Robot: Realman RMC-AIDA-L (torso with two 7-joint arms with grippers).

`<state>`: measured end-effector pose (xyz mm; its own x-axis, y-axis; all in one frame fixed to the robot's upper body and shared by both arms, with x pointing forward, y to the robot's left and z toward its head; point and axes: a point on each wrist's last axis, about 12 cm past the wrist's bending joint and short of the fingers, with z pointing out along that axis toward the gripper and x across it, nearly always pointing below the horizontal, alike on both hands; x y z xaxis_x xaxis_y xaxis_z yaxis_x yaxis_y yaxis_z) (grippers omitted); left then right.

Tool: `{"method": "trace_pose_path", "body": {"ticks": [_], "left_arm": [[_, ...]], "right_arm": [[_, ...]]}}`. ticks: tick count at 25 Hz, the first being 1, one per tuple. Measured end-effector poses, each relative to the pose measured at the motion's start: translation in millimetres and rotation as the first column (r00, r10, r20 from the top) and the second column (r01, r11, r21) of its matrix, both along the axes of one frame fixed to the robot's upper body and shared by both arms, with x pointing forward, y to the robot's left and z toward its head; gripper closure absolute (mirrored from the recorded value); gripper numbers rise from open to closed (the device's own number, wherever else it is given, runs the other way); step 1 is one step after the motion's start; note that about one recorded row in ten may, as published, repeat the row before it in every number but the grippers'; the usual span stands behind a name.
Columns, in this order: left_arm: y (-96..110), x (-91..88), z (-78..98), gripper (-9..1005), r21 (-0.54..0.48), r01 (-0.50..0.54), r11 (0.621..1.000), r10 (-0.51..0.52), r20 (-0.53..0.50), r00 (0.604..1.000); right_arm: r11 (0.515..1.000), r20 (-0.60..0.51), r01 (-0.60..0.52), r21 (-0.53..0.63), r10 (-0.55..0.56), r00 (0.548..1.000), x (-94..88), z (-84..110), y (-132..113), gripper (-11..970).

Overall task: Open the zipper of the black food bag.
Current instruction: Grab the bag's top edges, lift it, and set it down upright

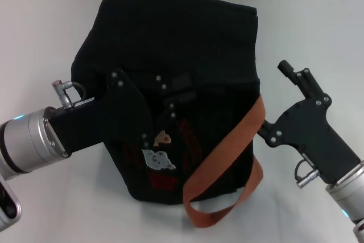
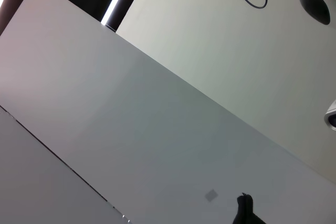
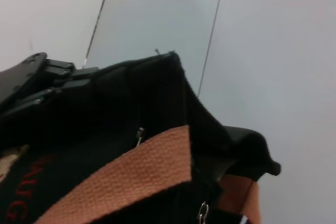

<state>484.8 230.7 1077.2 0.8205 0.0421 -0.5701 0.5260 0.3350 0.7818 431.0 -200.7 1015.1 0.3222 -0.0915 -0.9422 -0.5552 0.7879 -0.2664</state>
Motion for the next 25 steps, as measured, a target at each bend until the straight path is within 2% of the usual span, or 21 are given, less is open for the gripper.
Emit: {"method": "trace_pose_path", "body": {"ticks": [6, 12, 25], "left_arm": [[0, 0.4, 0.3, 911, 0.0, 0.002, 1.0, -0.002, 0.001, 1.0], [-1, 1.5, 1.0, 911, 0.001, 0.006, 1.0, -0.006, 0.004, 1.0], [-2, 1.2, 1.3, 912, -0.001, 0.011, 1.0, -0.011, 0.004, 1.0]], "right_arm": [[0.999, 0.024, -0.008, -0.047, 0.009, 1.0, 1.3, -0.2, 7, 148], [0.995, 0.095, 0.04, -0.094, -0.031, 0.995, 1.4, 4.3, 17, 156], [0.994, 0.103, 0.064, -0.091, -0.054, 0.993, 6.8, 6.6, 18, 175]]}}
